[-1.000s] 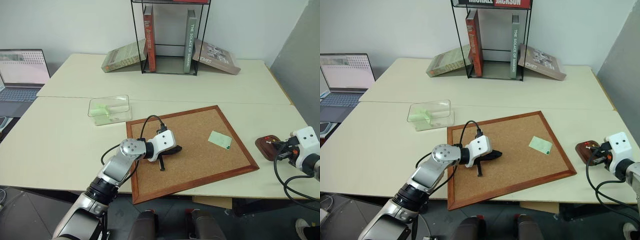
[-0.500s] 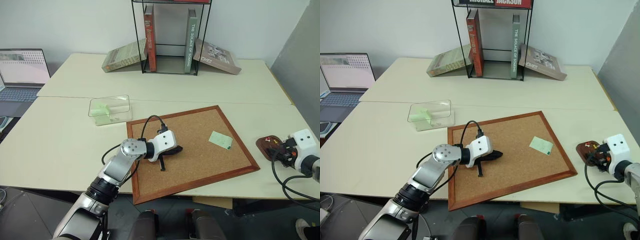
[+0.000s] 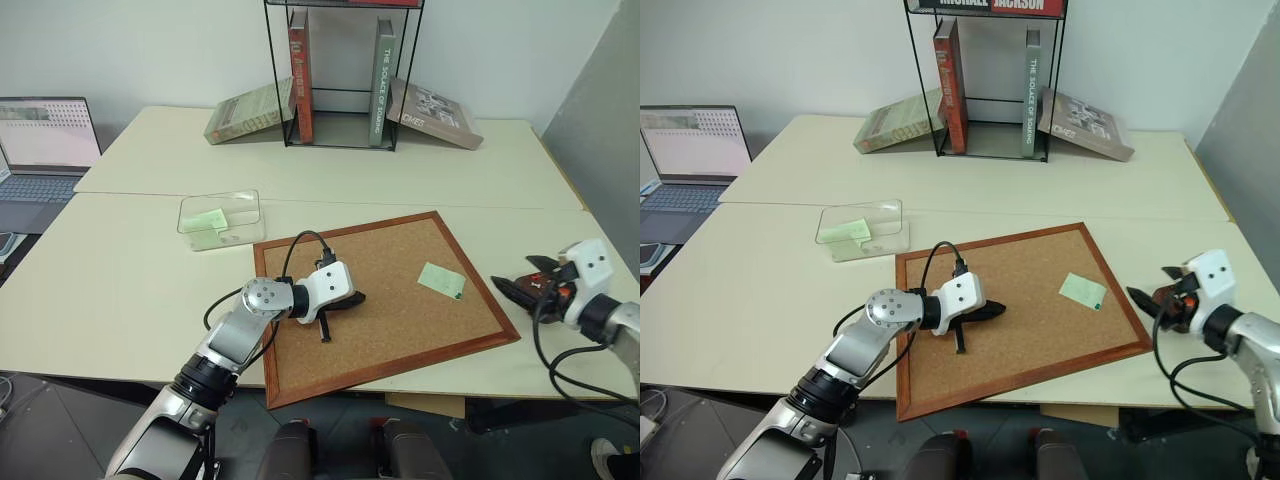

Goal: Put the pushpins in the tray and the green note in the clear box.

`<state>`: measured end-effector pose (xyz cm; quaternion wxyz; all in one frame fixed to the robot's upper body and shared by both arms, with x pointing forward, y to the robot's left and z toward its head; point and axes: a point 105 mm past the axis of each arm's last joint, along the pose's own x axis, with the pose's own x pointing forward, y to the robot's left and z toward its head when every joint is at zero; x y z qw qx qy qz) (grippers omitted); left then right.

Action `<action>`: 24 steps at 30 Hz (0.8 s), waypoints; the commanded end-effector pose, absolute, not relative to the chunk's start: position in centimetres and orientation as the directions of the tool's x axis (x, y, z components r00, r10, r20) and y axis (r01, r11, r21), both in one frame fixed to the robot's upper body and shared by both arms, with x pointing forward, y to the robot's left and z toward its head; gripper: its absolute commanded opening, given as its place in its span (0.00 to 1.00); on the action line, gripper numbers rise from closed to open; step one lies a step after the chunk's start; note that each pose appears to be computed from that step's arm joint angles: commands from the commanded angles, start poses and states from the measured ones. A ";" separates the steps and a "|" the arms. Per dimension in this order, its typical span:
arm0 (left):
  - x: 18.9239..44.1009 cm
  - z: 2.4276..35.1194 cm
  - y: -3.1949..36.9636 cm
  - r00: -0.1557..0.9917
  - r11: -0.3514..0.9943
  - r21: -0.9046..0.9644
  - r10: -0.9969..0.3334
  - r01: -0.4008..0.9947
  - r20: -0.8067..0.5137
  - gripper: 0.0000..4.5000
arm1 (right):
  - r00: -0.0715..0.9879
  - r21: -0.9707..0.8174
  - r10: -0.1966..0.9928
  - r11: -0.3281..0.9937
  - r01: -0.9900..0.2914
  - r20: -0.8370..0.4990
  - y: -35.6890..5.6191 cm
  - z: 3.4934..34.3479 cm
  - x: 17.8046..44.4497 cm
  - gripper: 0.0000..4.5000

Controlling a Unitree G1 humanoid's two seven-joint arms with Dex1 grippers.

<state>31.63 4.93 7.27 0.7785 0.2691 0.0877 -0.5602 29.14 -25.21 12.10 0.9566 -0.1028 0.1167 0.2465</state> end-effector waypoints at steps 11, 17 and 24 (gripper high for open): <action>31.2 4.5 6.0 0.344 0.228 0.271 -0.770 0.935 -0.537 0.00 | 0.793 -0.157 0.529 0.793 -0.588 -0.301 -21.7 9.4 29.2 0.99; 31.2 4.5 6.1 0.345 0.229 0.273 -0.769 0.935 -0.537 0.00 | 0.797 -0.159 0.523 0.797 -0.583 -0.300 -21.4 8.8 29.6 0.79; 31.2 4.5 6.1 0.347 0.232 0.272 -0.768 0.934 -0.538 0.00 | 0.800 -0.162 0.523 0.798 -0.581 -0.296 -21.1 8.5 29.6 0.47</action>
